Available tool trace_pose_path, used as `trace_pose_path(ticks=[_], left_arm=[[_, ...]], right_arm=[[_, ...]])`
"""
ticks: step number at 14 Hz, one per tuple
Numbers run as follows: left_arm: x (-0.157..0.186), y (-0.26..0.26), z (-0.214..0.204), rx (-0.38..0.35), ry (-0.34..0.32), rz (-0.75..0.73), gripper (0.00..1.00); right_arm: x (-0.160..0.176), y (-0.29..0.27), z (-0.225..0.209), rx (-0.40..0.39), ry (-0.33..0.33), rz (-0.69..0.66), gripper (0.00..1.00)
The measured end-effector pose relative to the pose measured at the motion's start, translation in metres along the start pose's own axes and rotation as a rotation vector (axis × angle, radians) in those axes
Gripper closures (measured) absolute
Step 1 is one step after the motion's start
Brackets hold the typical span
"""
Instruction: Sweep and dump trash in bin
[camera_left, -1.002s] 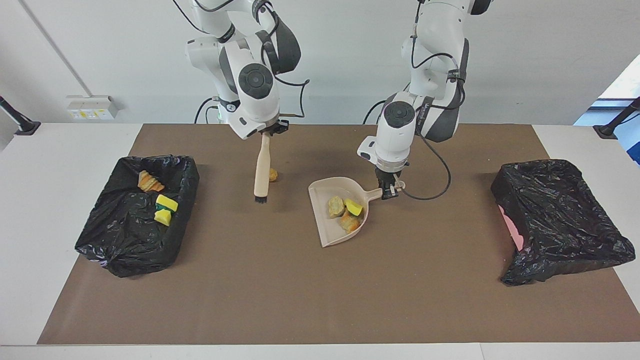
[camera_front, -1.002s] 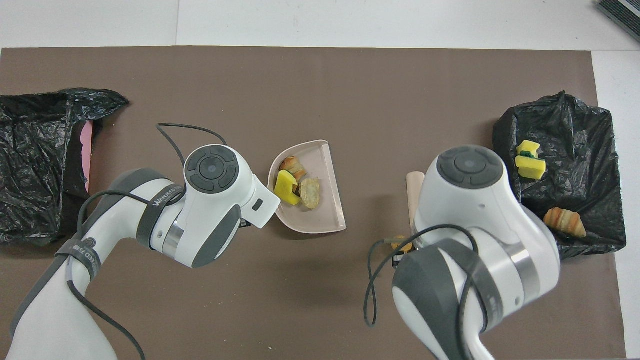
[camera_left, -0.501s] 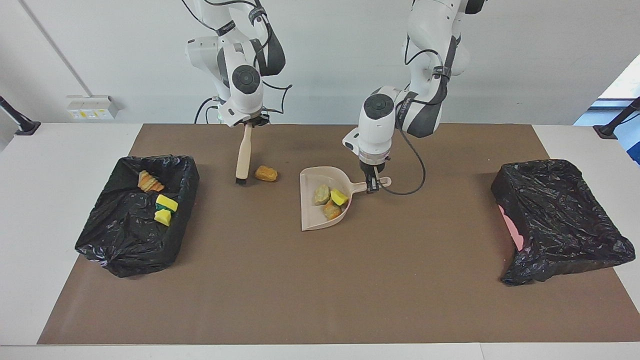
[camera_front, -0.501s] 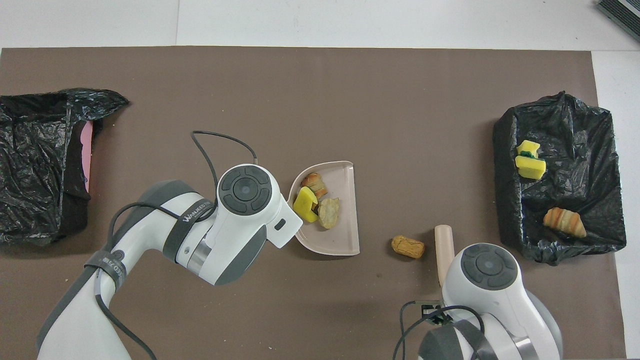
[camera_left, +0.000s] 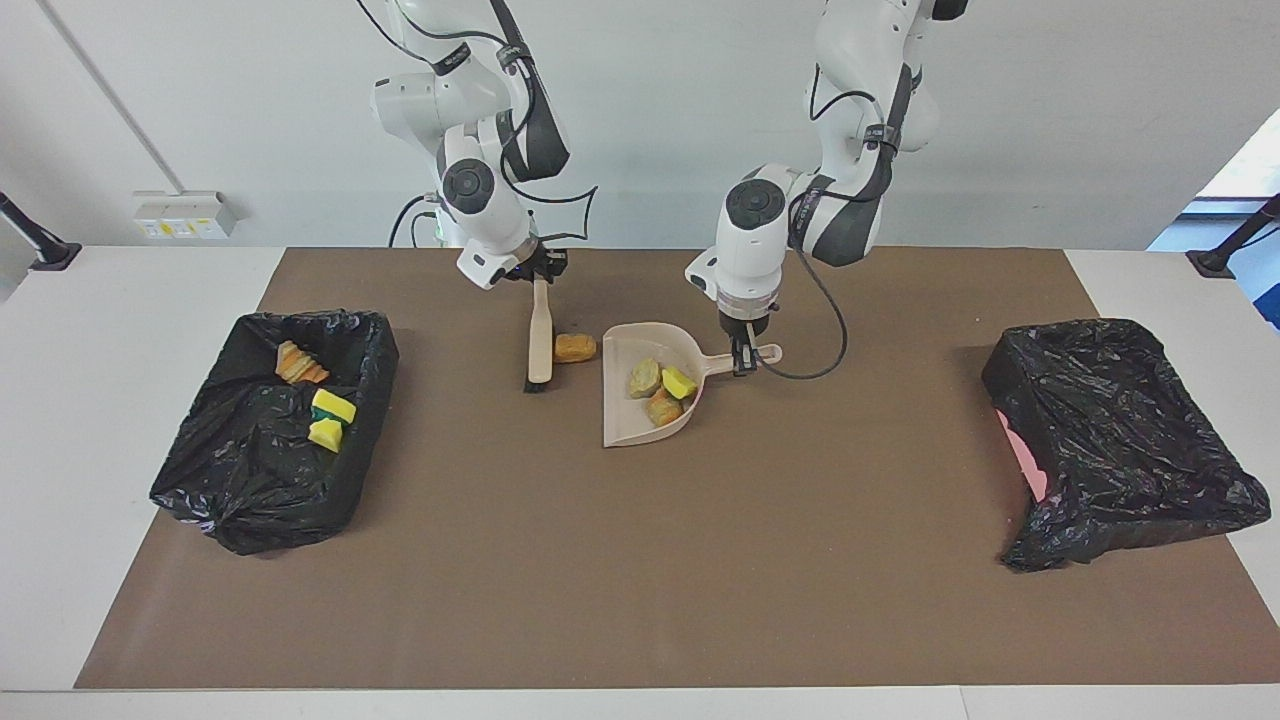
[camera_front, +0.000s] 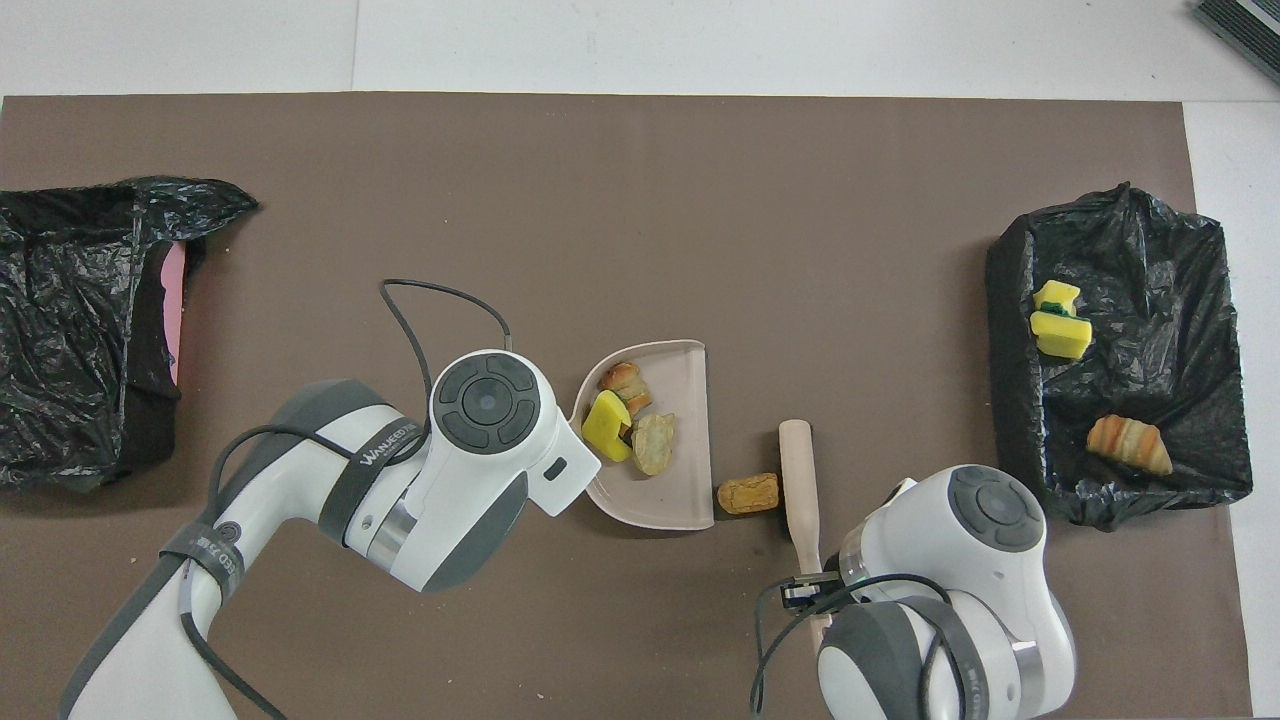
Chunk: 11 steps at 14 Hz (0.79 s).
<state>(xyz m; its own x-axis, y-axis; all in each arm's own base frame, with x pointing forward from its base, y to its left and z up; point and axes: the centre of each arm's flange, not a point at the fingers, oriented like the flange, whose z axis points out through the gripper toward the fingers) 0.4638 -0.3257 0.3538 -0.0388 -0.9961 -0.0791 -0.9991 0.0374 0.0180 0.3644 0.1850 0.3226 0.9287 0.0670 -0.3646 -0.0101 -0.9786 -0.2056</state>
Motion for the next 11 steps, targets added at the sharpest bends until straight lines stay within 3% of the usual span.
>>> trace_pose_path(ticks=[5, 6, 8, 11], left_arm=[[-0.006, 0.002, 0.001, -0.004, -0.003, -0.004, 0.68], [-0.010, 0.000, 0.002, -0.006, -0.004, -0.007, 0.68], [-0.019, -0.005, 0.004, -0.009, -0.005, -0.010, 0.68], [-0.035, -0.014, 0.005, -0.012, -0.004, 0.011, 0.68]], right_arm=[[0.001, -0.103, -0.010, 0.271, 0.022, -0.051, 0.74], [0.005, -0.110, -0.019, 0.295, 0.033, -0.048, 0.74], [0.016, -0.107, -0.041, 0.301, 0.068, -0.035, 0.74], [0.015, -0.105, -0.076, 0.186, 0.100, -0.038, 0.74]])
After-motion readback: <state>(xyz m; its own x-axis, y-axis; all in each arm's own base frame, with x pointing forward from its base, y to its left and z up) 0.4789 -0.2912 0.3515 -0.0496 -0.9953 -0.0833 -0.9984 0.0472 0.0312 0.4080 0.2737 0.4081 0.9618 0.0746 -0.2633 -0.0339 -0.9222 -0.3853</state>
